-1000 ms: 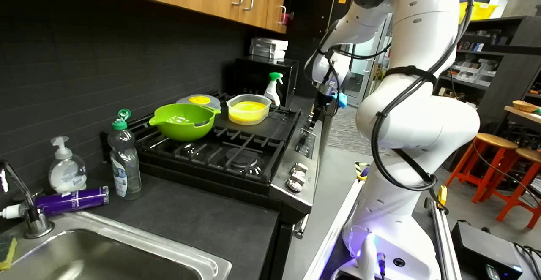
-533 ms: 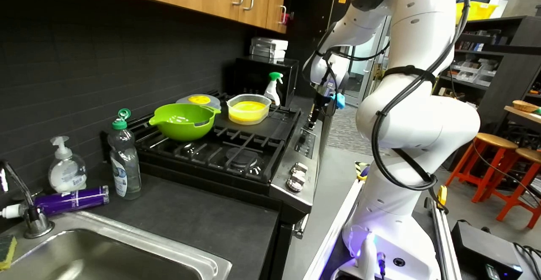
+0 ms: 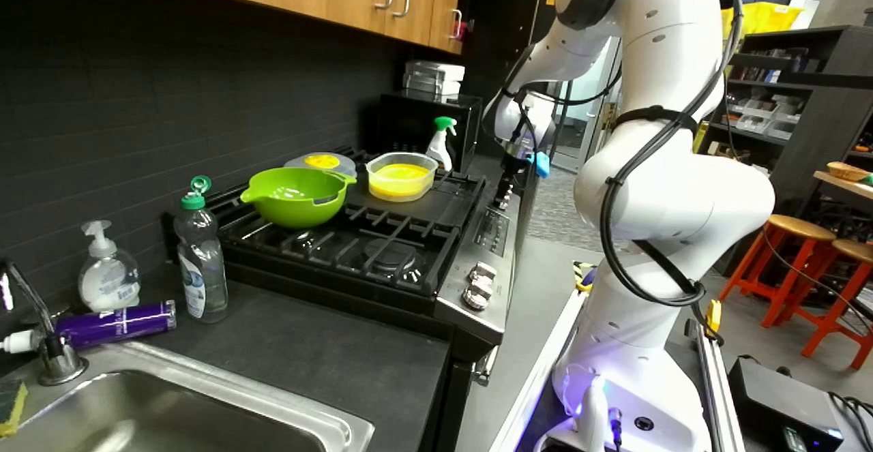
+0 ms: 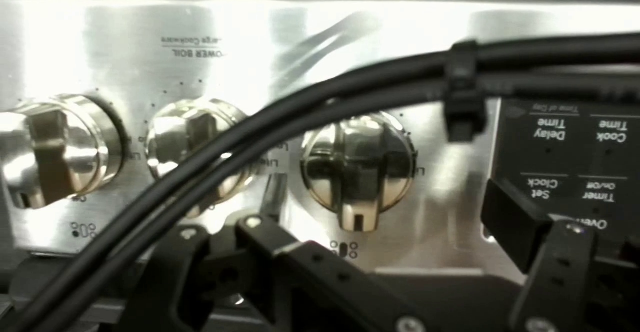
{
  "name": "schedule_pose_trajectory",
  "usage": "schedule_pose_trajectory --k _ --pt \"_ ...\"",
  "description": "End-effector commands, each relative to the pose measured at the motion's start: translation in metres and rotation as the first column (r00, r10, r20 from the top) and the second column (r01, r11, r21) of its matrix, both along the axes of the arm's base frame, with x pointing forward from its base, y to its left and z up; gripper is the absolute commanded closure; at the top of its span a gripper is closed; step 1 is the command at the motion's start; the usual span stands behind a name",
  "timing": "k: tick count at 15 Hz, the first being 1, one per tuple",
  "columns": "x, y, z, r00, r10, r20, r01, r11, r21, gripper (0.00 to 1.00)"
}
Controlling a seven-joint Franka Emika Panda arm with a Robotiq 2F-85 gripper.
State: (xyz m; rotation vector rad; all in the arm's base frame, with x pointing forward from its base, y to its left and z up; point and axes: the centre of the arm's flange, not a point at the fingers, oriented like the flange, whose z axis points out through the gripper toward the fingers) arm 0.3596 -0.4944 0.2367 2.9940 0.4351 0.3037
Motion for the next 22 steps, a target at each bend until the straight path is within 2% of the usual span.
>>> schedule_pose_trajectory --k 1,7,8,9,10,11,12,16,22 --pt "0.005 -0.018 -0.010 1.000 -0.006 0.014 0.006 1.000 -0.016 0.26" --pt "-0.003 -0.025 -0.005 1.000 -0.015 0.022 0.016 1.000 -0.019 0.41" --pt "-0.006 -0.026 -0.002 1.000 -0.018 0.023 0.018 1.000 -0.023 0.10" --pt "-0.009 -0.026 0.000 1.000 -0.017 0.025 0.018 1.000 -0.021 0.10" --pt "-0.008 -0.027 0.001 0.999 -0.018 0.027 0.018 1.000 -0.019 0.40" --pt "-0.010 -0.027 0.002 0.999 -0.020 0.028 0.020 1.000 -0.014 0.50" --pt "-0.011 -0.028 0.003 0.999 -0.023 0.028 0.024 1.000 -0.013 0.50" --pt "-0.011 -0.030 0.005 0.998 -0.053 -0.027 0.054 0.998 0.042 0.69" --pt "-0.001 -0.027 0.010 0.978 -0.131 -0.163 0.144 0.987 0.068 0.69"
